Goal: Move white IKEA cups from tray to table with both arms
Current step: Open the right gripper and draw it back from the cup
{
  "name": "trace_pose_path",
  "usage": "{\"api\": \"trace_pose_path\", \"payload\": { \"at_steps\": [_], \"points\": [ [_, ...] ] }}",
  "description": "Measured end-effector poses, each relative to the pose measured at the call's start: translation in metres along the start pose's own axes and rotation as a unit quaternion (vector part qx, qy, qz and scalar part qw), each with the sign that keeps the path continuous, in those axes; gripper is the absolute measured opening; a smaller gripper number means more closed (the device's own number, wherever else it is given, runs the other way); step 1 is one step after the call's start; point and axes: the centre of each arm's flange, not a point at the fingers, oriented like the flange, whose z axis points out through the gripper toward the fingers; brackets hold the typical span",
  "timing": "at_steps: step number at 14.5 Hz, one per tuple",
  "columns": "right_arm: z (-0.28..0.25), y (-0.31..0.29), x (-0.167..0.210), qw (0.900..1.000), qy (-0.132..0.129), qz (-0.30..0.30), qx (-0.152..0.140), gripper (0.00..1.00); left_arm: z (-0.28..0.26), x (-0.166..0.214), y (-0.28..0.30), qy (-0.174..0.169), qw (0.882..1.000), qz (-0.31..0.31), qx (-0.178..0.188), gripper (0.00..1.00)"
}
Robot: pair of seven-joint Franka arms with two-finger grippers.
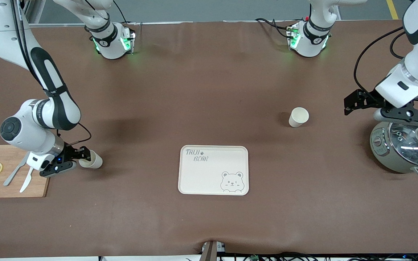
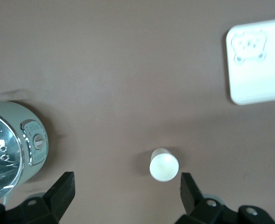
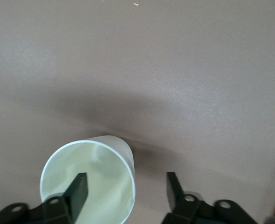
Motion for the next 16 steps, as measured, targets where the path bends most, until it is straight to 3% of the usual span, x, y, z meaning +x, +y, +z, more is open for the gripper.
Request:
{"api": "trace_pose_path", "payload": {
  "at_steps": [2, 3, 7, 11, 16],
  "points": [
    [-0.020, 0.003, 0.011, 1.000, -0.017, 0.002, 0.009, 0.99, 0.002, -0.004, 0.000, -0.019, 1.000, 0.012, 0.002, 1.00],
    [-0.032, 0.005, 0.018, 1.000, -0.021, 0.005, 0.012, 1.00, 0.003, -0.005, 0.000, -0.025, 1.000, 0.014, 0.001, 1.00],
    [-0.078, 0.009, 0.036, 0.999, -0.040, 0.029, 0.021, 1.00, -0.005, -0.007, 0.000, -0.030, 0.999, 0.013, 0.001, 1.00],
    [-0.158, 0.007, 0.041, 0.994, -0.080, 0.067, 0.033, 1.00, -0.013, -0.011, 0.014, -0.043, 0.999, -0.012, 0.002, 1.00],
    [-0.292, -0.025, 0.013, 0.989, -0.077, 0.123, 0.020, 1.00, -0.014, -0.011, 0.027, -0.044, 0.998, -0.040, 0.003, 1.00]
  ]
}}
